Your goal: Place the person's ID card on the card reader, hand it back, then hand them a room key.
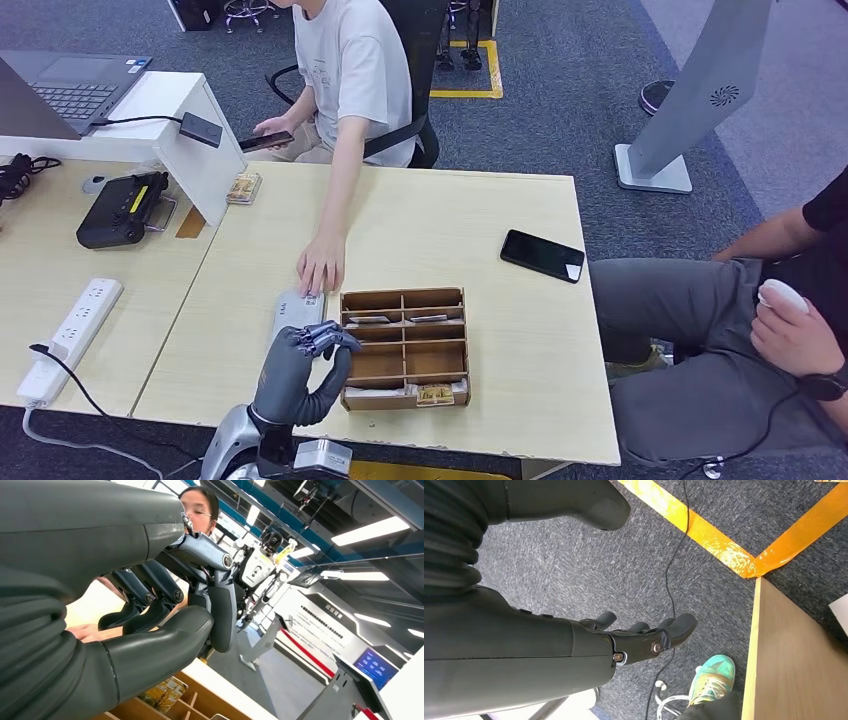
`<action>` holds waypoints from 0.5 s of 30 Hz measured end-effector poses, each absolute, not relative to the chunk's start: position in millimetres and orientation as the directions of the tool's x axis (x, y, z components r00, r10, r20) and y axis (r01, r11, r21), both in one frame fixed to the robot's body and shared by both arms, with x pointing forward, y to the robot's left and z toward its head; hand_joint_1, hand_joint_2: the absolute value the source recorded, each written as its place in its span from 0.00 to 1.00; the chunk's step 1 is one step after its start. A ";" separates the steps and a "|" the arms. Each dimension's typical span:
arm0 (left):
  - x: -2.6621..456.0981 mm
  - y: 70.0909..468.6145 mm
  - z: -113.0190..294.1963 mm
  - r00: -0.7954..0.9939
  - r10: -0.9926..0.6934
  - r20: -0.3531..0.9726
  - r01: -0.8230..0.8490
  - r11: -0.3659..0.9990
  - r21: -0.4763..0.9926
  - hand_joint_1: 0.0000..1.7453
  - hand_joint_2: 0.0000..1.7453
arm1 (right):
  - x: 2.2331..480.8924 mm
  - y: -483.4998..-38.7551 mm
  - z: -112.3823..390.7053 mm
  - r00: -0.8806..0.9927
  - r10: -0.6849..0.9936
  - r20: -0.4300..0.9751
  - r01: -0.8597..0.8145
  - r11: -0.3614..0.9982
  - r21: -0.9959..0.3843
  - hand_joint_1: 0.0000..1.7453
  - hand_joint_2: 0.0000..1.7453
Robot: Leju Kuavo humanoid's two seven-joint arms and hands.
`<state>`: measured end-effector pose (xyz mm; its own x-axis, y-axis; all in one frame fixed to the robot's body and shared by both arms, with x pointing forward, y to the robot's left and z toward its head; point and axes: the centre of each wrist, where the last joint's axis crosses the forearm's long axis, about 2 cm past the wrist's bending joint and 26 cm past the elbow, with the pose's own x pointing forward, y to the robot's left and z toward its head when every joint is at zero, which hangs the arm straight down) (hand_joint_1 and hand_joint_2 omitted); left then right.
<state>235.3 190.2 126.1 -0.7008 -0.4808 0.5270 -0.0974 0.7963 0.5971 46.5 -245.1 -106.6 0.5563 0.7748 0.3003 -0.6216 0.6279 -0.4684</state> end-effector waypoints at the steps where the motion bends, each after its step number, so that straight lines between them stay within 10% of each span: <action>1: 235.0 190.4 125.8 -0.700 -0.481 0.528 -0.097 0.797 0.597 0.89 1.00 | 46.5 -245.1 -106.6 0.557 0.774 0.300 -0.621 0.628 -0.468 0.00 1.00; 4: 234.4 190.6 125.4 -0.701 -0.478 0.529 -0.097 0.799 0.594 0.83 1.00 | 46.1 -245.0 -106.7 0.561 0.773 0.298 -0.620 0.630 -0.467 0.00 1.00; 8: 234.2 190.7 125.4 -0.705 -0.474 0.528 -0.095 0.800 0.592 0.00 1.00 | 45.6 -244.9 -106.7 0.561 0.772 0.298 -0.620 0.631 -0.466 0.00 1.00; 15: 228.4 194.7 122.6 -0.743 -0.435 0.508 -0.044 0.790 0.611 0.00 1.00 | 45.0 -244.5 -106.8 0.556 0.772 0.306 -0.621 0.631 -0.465 0.00 1.00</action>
<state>228.4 194.7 122.6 -0.7431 -0.4352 0.5084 -0.0443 0.7900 0.6114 45.0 -244.5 -106.8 0.5565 0.7724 0.3062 -0.6207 0.6315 -0.4647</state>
